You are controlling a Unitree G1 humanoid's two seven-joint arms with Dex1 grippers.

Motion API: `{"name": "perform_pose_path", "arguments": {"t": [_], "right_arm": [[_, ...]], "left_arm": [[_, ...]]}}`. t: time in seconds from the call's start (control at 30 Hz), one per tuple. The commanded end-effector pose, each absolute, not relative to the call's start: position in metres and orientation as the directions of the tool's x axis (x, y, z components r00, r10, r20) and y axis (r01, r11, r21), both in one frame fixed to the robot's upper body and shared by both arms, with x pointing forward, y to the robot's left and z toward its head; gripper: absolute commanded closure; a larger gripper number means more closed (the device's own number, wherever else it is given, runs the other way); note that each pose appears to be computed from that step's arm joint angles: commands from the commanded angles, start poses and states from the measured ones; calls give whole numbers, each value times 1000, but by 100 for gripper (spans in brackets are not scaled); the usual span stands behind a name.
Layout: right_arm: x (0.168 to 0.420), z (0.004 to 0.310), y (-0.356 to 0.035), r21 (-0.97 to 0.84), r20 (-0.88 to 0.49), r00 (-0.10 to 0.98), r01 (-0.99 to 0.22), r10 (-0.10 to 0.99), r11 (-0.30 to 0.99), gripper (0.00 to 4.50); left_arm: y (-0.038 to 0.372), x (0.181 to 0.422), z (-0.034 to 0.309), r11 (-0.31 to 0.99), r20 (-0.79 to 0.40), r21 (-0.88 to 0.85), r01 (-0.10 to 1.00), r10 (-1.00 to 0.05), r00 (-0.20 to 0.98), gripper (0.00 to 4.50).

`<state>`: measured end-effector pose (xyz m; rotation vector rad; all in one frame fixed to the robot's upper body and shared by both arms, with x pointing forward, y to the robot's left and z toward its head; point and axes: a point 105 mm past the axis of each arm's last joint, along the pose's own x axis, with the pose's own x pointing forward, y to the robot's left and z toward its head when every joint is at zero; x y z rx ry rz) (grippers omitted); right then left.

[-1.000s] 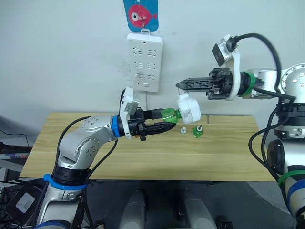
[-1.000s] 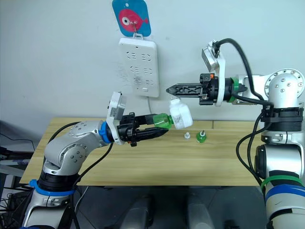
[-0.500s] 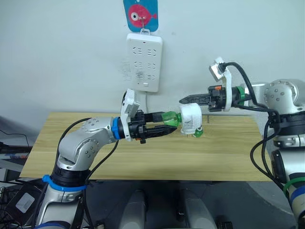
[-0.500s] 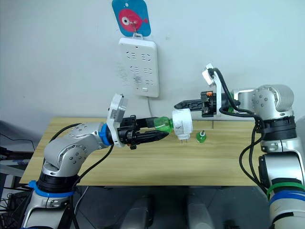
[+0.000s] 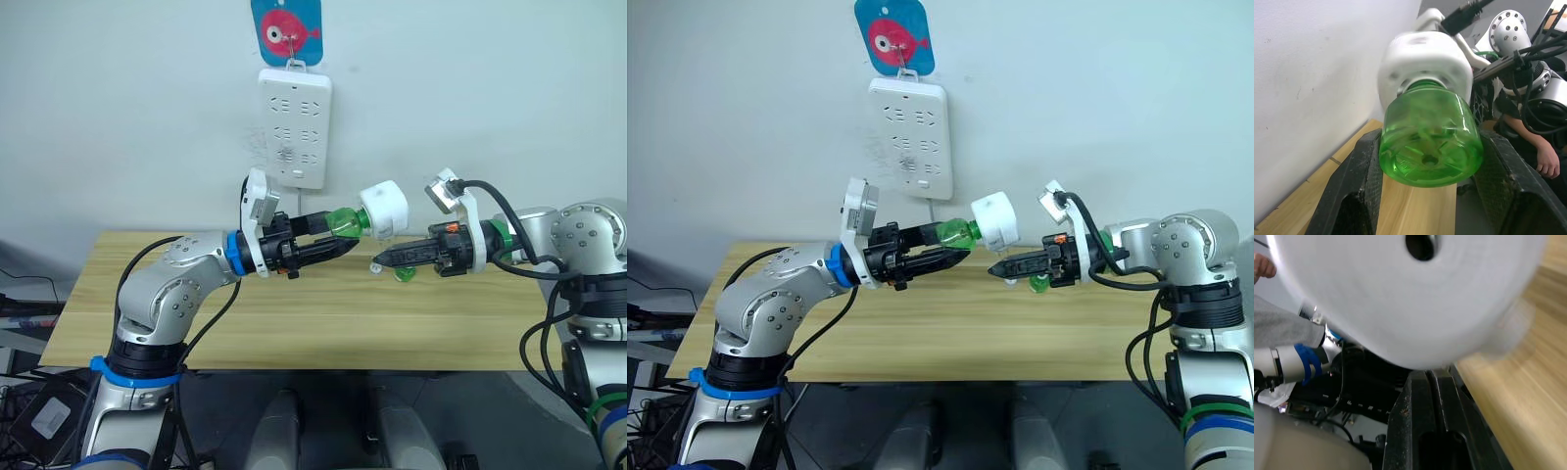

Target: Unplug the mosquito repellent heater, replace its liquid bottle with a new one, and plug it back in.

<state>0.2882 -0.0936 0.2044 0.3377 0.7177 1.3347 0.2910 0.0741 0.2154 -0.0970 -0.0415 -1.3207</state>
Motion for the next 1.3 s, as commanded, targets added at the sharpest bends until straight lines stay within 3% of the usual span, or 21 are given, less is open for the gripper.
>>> {"name": "perform_pose_path", "arguments": {"t": [0.03,0.37,0.57,0.77,0.97,1.07,1.3], "right_arm": [[288,220,-95,576,-247,82,-789,966,214,445],[265,214,-116,567,-296,18,-802,955,191,445],[295,233,-132,538,-266,119,-805,957,250,445],[312,239,-125,526,-238,134,-815,962,243,445],[331,207,-106,519,-244,201,-799,949,303,445],[324,201,-98,556,-220,171,-787,960,268,445],[277,212,-90,641,-150,16,-759,989,109,445]], "left_arm": [[71,286,227,221,115,-6,975,-969,220,224],[76,287,226,231,104,4,973,-968,230,224],[77,271,219,147,64,-31,989,-987,149,224],[77,267,221,117,52,-39,992,-992,119,224],[73,264,231,94,82,-63,994,-992,99,224],[75,274,233,142,98,-61,988,-984,147,224],[83,289,228,233,84,-31,972,-968,235,224]]}}
